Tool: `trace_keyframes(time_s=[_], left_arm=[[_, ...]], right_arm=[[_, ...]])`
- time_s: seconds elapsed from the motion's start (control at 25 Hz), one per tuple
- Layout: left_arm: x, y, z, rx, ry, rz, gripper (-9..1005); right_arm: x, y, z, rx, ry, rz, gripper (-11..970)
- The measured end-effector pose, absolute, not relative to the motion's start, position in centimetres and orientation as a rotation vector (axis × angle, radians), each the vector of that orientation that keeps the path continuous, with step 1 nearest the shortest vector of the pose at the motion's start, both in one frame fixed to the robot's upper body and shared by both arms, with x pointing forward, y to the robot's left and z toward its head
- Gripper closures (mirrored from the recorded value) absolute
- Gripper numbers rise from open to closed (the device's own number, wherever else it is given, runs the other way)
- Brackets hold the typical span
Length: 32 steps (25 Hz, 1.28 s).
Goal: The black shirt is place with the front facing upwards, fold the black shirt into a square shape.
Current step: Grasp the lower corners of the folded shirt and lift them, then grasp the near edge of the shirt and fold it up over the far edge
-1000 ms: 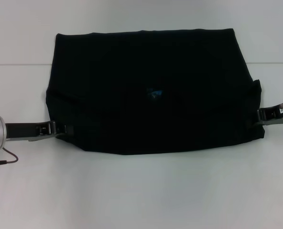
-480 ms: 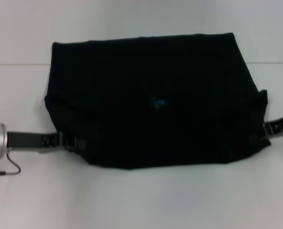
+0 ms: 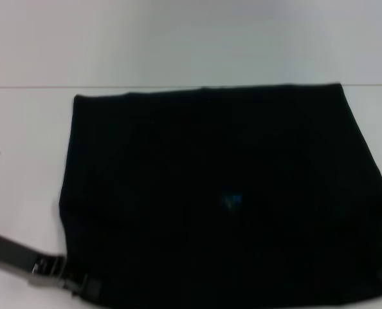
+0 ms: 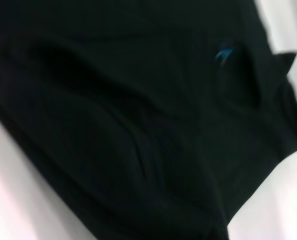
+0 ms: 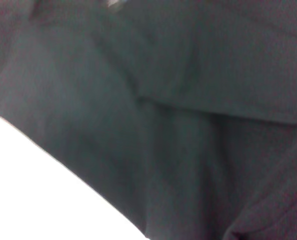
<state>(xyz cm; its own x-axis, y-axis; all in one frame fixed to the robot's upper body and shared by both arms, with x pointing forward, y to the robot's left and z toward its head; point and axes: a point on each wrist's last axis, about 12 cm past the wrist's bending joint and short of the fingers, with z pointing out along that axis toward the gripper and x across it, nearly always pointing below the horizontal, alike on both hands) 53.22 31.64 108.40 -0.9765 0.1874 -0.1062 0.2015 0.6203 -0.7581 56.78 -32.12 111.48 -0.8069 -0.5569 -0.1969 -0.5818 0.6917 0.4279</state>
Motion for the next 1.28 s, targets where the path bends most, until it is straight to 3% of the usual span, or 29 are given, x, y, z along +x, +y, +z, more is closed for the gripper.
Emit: trace_keyframes(time_s=[0.28, 0.6, 0.8, 1.04, 1.28], left_arm=[[52.6, 30.7, 109.8, 0.491, 2.886, -1.440, 960], [53.3, 29.8, 109.8, 0.546, 2.893, -1.396, 960], [55.0, 30.9, 110.8, 0.366, 2.764, -1.372, 960], [57.9, 33.7, 112.1, 0.012, 2.507, -1.288, 959], [59.8, 34.3, 112.0, -0.186, 2.236, -1.227, 959]], right_arm=[[54.5, -31.4, 110.6, -1.147, 2.900, 0.862, 889], [54.7, -31.2, 110.5, -1.049, 2.847, 0.914, 888], [55.4, -32.5, 111.3, -0.819, 2.713, 1.001, 890], [57.1, -35.5, 113.0, -0.325, 2.472, 1.071, 891], [58.6, -36.6, 112.2, 0.079, 2.171, 1.138, 893]])
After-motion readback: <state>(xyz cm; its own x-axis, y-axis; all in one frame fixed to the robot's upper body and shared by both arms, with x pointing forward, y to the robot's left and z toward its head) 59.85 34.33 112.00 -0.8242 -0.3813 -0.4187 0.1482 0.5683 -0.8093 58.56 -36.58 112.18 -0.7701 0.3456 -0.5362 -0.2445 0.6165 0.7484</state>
